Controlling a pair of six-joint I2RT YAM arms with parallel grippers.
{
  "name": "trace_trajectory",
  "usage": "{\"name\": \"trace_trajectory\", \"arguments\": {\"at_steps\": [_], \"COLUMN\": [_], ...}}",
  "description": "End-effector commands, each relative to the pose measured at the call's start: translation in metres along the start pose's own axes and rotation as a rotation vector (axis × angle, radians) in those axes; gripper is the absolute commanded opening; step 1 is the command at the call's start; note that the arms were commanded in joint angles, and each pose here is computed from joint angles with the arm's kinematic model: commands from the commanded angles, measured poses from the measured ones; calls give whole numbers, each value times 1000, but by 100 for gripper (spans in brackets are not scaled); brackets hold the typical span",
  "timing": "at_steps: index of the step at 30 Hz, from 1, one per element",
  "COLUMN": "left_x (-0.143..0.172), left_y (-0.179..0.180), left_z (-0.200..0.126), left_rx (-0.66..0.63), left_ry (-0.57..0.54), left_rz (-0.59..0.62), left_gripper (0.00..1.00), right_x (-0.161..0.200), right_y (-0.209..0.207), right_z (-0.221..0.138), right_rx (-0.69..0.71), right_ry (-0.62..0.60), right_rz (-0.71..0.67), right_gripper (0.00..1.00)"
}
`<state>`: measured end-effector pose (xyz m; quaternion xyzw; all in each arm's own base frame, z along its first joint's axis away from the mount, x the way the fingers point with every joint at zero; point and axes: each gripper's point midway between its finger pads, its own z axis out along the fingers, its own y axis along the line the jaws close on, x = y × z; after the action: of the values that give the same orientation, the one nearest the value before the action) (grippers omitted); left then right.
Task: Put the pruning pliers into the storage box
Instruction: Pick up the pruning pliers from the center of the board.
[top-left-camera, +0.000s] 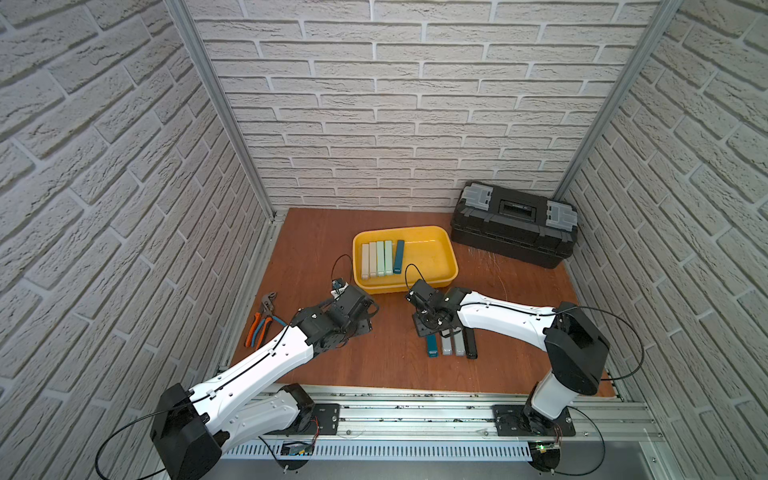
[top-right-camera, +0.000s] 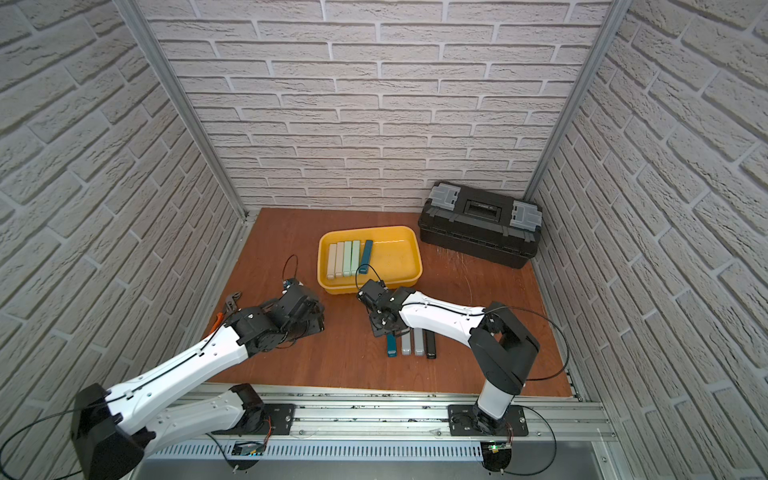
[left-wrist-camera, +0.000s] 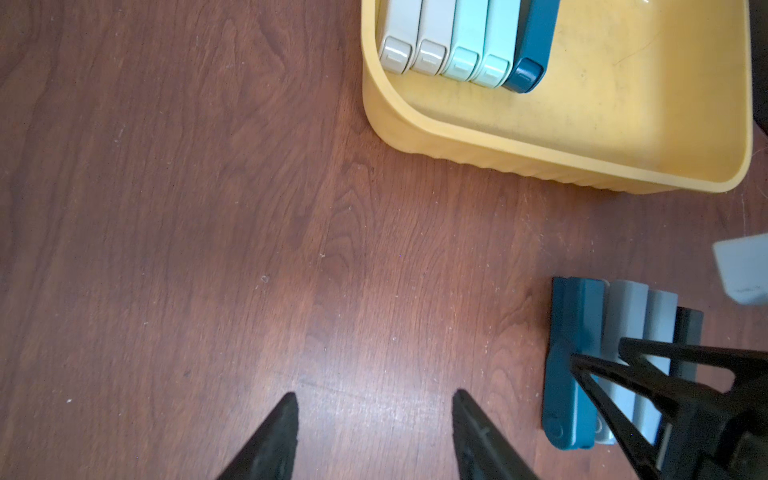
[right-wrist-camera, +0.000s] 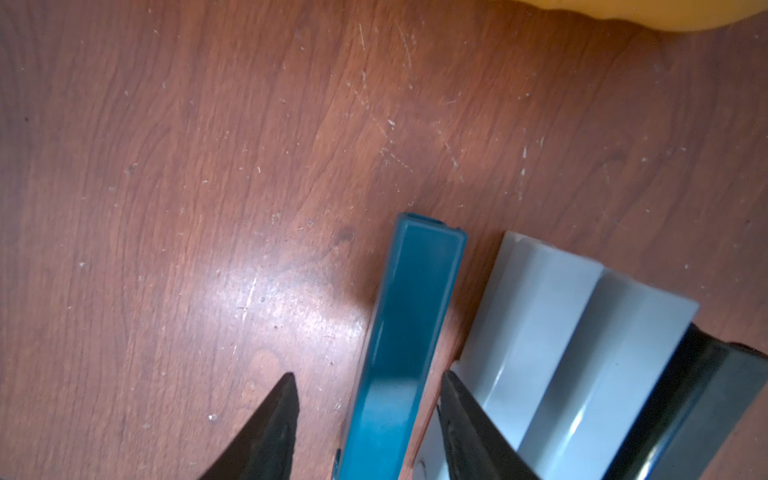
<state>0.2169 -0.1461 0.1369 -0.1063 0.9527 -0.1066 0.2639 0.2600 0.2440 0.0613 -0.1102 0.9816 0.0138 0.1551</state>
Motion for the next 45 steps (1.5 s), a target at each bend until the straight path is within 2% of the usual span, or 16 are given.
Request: {"name": "trace_trajectory", "arguments": {"at_steps": [1,33,40,45], "left_x": [3,-7,-7,-12], "left_y": [5,9,11,16], "left_z": [4,-2,-2,-5], "left_rx": [-14,-46,-58,-69], "left_ry": [8,-27,-31,-42], "left_rz": [14,-5,-8,-17], "left_gripper": [60,60,60,60], "right_x": [2,9,9,10], "right_y": [-4,4,7,12], "right_z": [3,38,42,47], "right_rx": [40,27,17,4], "right_ry": [5,82,89,104], "right_rz": [14,16,6,-4], "right_gripper": [56,53,50,43]}}
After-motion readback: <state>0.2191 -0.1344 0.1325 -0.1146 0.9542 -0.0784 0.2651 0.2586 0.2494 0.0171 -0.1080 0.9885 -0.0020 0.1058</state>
